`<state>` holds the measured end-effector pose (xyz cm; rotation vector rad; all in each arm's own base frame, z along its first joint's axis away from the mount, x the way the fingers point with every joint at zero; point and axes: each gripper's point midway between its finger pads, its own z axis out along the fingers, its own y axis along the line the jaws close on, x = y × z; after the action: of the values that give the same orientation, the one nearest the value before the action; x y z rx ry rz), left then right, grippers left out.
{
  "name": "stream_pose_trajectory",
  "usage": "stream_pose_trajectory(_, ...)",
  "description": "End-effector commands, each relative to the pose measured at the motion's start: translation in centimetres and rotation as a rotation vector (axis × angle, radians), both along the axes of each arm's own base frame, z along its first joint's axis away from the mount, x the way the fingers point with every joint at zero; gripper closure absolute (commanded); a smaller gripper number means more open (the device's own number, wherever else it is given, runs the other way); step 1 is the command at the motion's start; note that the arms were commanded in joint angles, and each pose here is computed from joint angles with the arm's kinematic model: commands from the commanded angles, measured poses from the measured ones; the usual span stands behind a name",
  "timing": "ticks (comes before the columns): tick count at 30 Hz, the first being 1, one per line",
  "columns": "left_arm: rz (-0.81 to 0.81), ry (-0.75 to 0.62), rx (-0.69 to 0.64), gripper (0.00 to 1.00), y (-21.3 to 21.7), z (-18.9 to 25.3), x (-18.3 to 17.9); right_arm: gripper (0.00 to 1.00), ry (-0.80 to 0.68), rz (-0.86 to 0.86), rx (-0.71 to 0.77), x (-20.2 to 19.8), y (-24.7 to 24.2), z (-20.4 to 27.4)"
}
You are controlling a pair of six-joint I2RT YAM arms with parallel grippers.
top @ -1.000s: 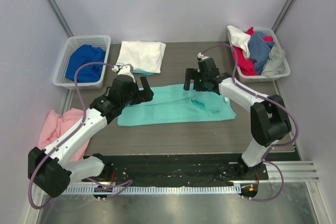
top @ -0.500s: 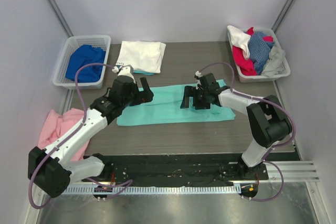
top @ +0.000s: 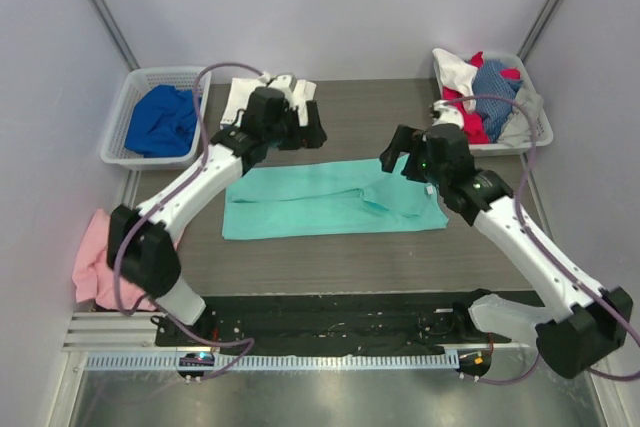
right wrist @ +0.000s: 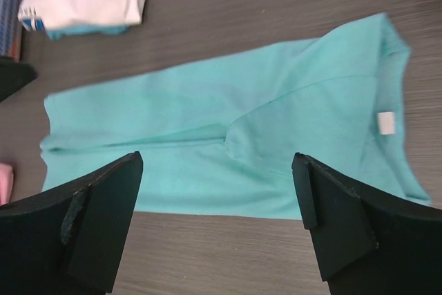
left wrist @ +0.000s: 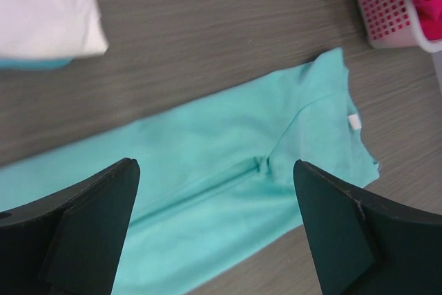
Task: Fold and stack the t-shirts
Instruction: Fold the tshirt
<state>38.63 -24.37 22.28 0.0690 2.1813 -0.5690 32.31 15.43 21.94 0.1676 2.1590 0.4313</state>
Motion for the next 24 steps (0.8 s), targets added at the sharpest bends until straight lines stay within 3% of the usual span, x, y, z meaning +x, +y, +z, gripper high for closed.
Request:
stream_pose_trajectory(1, -0.293, -0.012, -0.034, 0.00, -6.4, -1.7, 3.7, 0.00, -0.056, -0.225, -0.046, -2.2, -5.2, 2.6)
stream_pose_trajectory(3, -0.419, -0.010, -0.077, 0.00, -9.2, -1.6, 4.6, 0.00, -0.060, -0.238, -0.046, -2.7, -5.7, 2.8)
stream_pose_trajectory(4, -0.453, 0.050, -0.074, 0.00, -10.2, -4.8, 5.3, 0.00, -0.065, -0.240, -0.043, -3.2, -5.9, 3.1)
stream_pose_trajectory(6, -0.544, 0.046, -0.123, 0.00, -12.2, -4.5, 5.8, 0.00, -0.061, -0.237, -0.044, -3.5, -6.0, 3.0)
stream_pose_trajectory(11, -0.632, 0.111, -0.119, 0.00, -14.8, -9.9, 7.4, 0.00, -0.040, -0.206, -0.033, -4.1, -5.6, 2.3)
stream_pose_trajectory(17, -0.699, 0.140, -0.148, 0.00, -17.3, -12.7, 8.1, 0.00, -0.028, -0.193, -0.034, -4.6, -5.6, 1.8)
stream_pose_trajectory(24, -0.770, 0.177, -0.154, 0.00, -20.4, -16.0, 6.4, 0.00, -0.028, -0.197, -0.048, -4.8, -6.0, 1.9)
